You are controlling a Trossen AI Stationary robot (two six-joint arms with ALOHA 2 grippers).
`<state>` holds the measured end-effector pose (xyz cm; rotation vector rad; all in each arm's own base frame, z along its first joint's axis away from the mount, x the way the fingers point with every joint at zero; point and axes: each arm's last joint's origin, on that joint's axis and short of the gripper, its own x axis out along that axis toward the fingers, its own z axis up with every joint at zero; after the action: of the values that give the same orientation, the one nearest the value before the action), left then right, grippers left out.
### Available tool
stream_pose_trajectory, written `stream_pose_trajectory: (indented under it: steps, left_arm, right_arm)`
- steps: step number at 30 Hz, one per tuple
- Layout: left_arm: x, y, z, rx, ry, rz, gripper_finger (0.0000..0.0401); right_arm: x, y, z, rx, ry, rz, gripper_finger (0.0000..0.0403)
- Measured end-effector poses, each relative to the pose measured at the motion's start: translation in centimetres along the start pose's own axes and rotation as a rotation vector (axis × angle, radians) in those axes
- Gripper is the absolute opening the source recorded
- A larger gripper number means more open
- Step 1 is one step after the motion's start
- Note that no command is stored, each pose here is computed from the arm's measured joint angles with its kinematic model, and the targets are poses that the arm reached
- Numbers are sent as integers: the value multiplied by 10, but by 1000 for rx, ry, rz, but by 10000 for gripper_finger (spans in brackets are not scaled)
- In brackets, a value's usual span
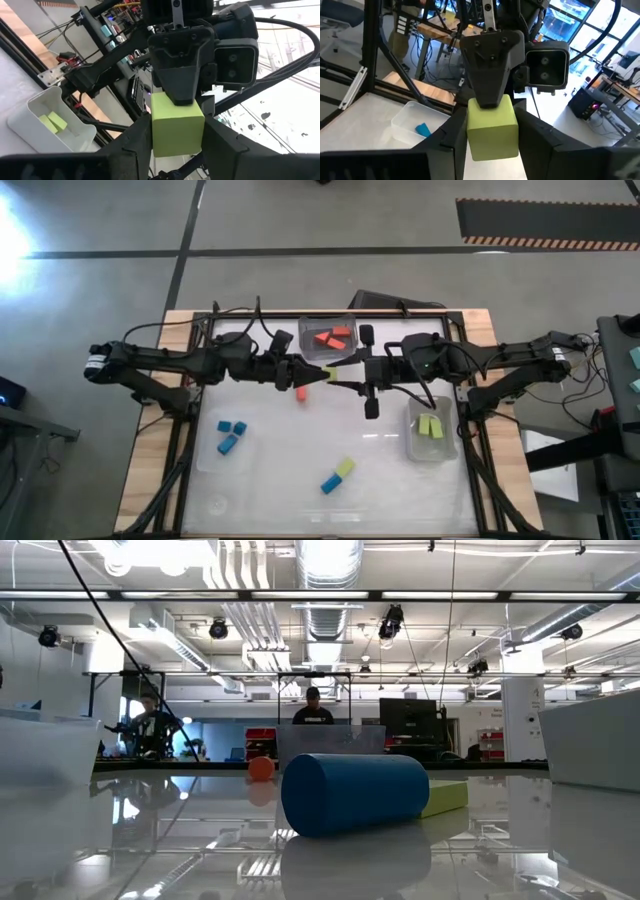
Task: Sort & place blocks by color
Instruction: Put the green block into the gray bin
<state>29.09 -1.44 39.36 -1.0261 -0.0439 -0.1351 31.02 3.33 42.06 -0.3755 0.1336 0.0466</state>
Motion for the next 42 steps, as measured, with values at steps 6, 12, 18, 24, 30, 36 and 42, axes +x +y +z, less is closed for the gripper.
stream_pose_trajectory:
  steps: [6,12,18,24,30,36,42]
  left_arm:
    - [1,6,2,-7,-6,21,191]
    - [-3,14,6,24,-20,46,244]
    - [-11,17,13,96,-48,55,253]
    - [-12,23,20,108,-73,77,253]
    - [-14,28,25,110,-91,95,254]
    - [-14,29,28,112,-100,102,254]
    - [-14,29,28,112,-100,102,254]
  right_arm:
    - [-1,0,0,25,2,-4,121]
    - [-7,-4,-4,117,65,-13,121]
    - [-22,-10,-25,417,300,-30,121]
    - [-45,-8,-66,802,775,-120,121]
    - [-68,8,-103,1064,1248,-223,121]
    - [-83,32,-151,1229,1548,-261,121]
    - [-96,50,-190,1313,1648,-371,121]
